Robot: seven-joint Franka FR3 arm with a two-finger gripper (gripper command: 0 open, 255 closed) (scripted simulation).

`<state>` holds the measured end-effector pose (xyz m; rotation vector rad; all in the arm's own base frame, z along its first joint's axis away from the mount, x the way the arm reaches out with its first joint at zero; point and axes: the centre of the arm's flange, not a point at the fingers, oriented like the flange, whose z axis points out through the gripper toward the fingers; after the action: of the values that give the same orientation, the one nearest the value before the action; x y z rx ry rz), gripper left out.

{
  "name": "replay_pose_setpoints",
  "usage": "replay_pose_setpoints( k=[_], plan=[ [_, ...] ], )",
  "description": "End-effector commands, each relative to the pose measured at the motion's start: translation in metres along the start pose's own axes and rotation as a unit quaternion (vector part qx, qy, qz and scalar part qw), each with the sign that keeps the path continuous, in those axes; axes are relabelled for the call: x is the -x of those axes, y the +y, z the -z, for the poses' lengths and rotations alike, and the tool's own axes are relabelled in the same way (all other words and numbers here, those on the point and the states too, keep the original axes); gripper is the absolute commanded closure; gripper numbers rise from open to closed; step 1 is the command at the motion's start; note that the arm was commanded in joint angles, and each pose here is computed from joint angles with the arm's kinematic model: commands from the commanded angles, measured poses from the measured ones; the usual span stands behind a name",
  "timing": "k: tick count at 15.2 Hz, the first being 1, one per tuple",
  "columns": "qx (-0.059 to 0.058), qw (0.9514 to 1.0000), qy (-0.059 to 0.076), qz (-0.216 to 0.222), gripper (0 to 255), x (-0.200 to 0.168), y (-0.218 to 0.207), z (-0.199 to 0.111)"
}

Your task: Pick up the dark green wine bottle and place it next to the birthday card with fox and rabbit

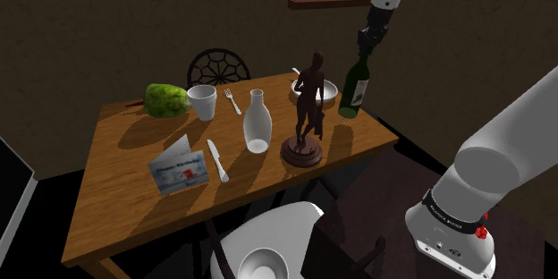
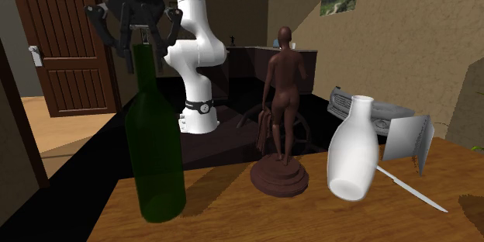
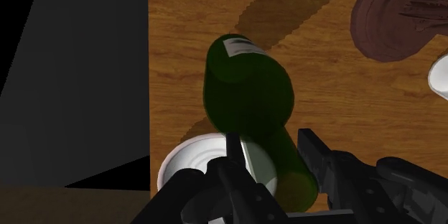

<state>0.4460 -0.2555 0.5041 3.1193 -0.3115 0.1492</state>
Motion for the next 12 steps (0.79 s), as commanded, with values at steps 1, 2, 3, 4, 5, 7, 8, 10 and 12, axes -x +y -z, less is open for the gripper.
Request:
replay_pose_setpoints(
  k=[1, 2, 3, 4, 5, 7, 8, 10, 12],
  plan=[
    [0.000, 1.0000, 0.000, 0.000, 255, -0.001, 0.000, 0.011],
    [0.000, 1.0000, 0.000, 0.000, 255, -0.002, 0.000, 0.016],
    [0.000, 1.0000, 0.000, 0.000, 255, -0.002, 0.000, 0.021],
    [0.000, 1.0000, 0.000, 0.000, 255, -0.003, 0.000, 0.027],
    [0.000, 1.0000, 0.000, 0.000, 255, -0.003, 0.000, 0.032],
    [0.000, 1.0000, 0.000, 0.000, 255, -0.004, 0.000, 0.042],
    [0.000, 1.0000, 0.000, 0.000, 255, -0.005, 0.000, 0.048],
    [0.000, 1.0000, 0.000, 0.000, 255, -0.006, 0.000, 0.058],
    [0.000, 1.0000, 0.000, 0.000, 255, -0.007, 0.000, 0.069]
  ],
)
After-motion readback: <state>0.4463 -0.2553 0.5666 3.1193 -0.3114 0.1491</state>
